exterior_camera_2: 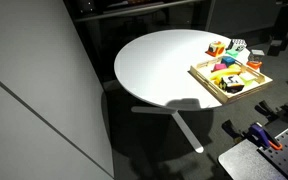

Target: Pick up the gray block and put it in the tray

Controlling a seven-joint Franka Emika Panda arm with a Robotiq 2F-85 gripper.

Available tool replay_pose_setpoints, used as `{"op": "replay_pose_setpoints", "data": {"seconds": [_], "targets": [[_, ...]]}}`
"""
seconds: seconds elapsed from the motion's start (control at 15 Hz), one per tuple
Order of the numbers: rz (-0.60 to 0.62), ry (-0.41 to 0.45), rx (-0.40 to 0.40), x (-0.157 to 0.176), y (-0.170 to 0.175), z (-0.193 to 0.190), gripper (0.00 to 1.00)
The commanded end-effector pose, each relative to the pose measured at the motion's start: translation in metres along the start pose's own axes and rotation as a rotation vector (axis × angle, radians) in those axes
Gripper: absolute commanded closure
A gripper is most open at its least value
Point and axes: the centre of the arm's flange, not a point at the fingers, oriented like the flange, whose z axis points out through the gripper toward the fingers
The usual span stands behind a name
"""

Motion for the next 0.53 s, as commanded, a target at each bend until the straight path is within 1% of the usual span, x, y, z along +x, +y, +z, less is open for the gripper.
{"op": "replay_pose_setpoints", "data": {"seconds": [0.0, 0.47], "targets": [[0.0, -0.001, 0.0, 0.0001, 0.0001, 0.0004, 0.0], [0.001, -0.008, -0.002, 0.001, 0.0, 0.0026, 0.0]]}}
